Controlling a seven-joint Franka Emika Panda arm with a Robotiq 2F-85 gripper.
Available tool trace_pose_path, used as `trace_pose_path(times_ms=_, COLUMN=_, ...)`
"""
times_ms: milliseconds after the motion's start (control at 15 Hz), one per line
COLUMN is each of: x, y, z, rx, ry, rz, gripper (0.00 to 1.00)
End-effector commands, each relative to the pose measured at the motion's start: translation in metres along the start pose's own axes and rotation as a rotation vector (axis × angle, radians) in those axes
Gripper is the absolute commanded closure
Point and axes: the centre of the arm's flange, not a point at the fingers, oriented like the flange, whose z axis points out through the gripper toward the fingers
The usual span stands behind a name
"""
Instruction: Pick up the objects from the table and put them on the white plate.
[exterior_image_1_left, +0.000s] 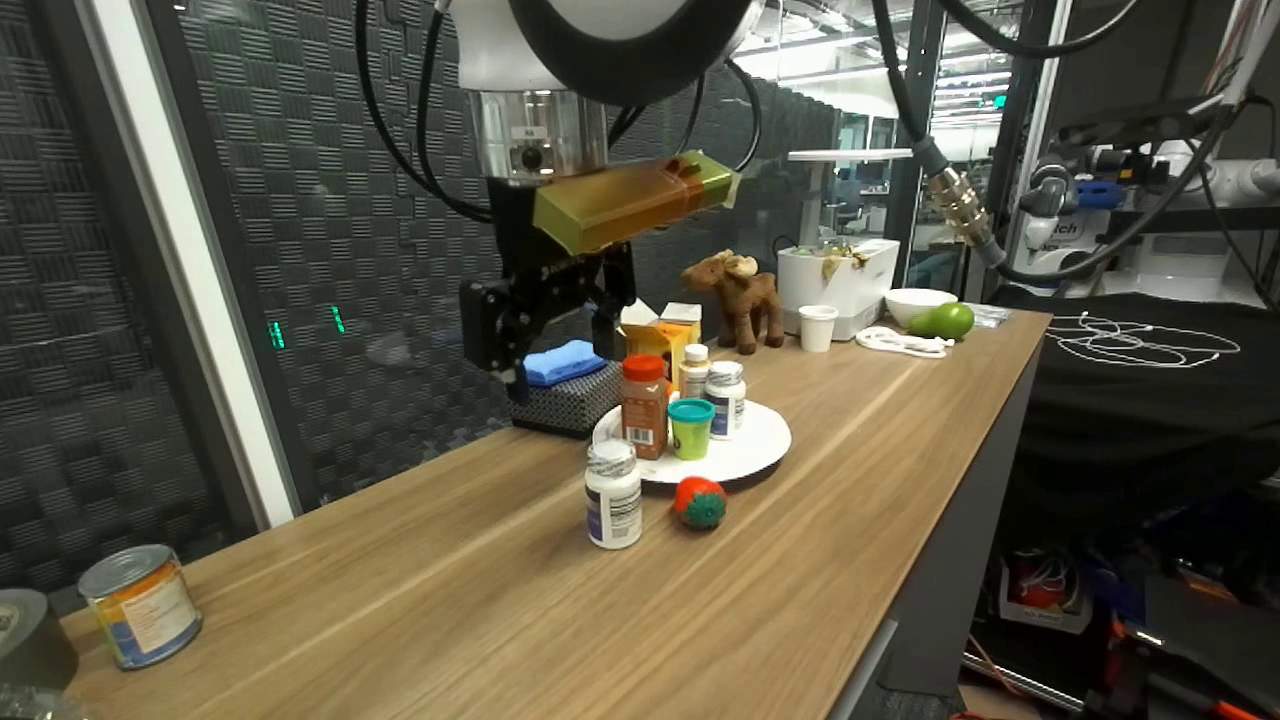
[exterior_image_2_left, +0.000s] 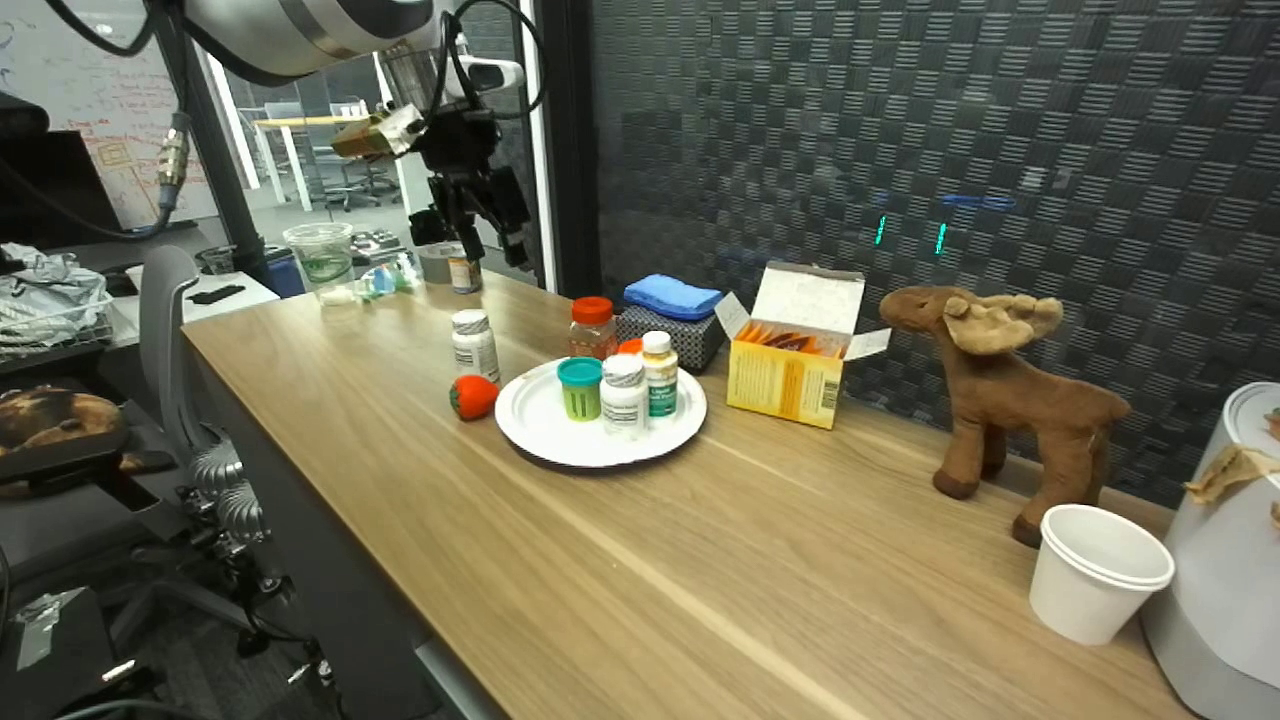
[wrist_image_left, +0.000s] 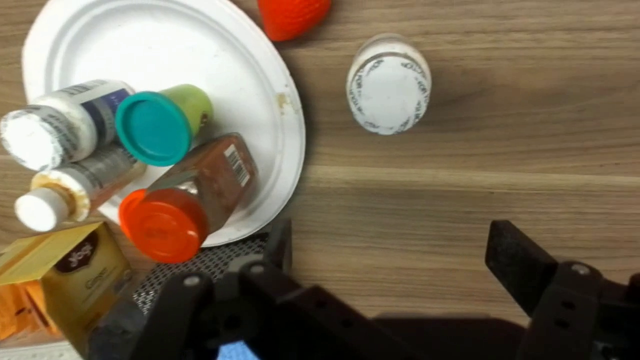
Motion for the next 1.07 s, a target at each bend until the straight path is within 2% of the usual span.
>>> trace_pose_path(times_ms=0, x=-0.001, y=0.002, z=0.011, rx=0.1, ry=-0.044, rz=-0.012, gripper=0.0)
trace_pose_path(times_ms=467, x=-0.026, y=-0.001, z=0.028, rx=0.158, ry=-0.134, rz=-0.009, gripper=0.0)
trace_pose_path(times_ms=1000, x=-0.035, y=-0.001, z=0.045, rx=0.117, ry=-0.164, rz=0.018, gripper=0.0)
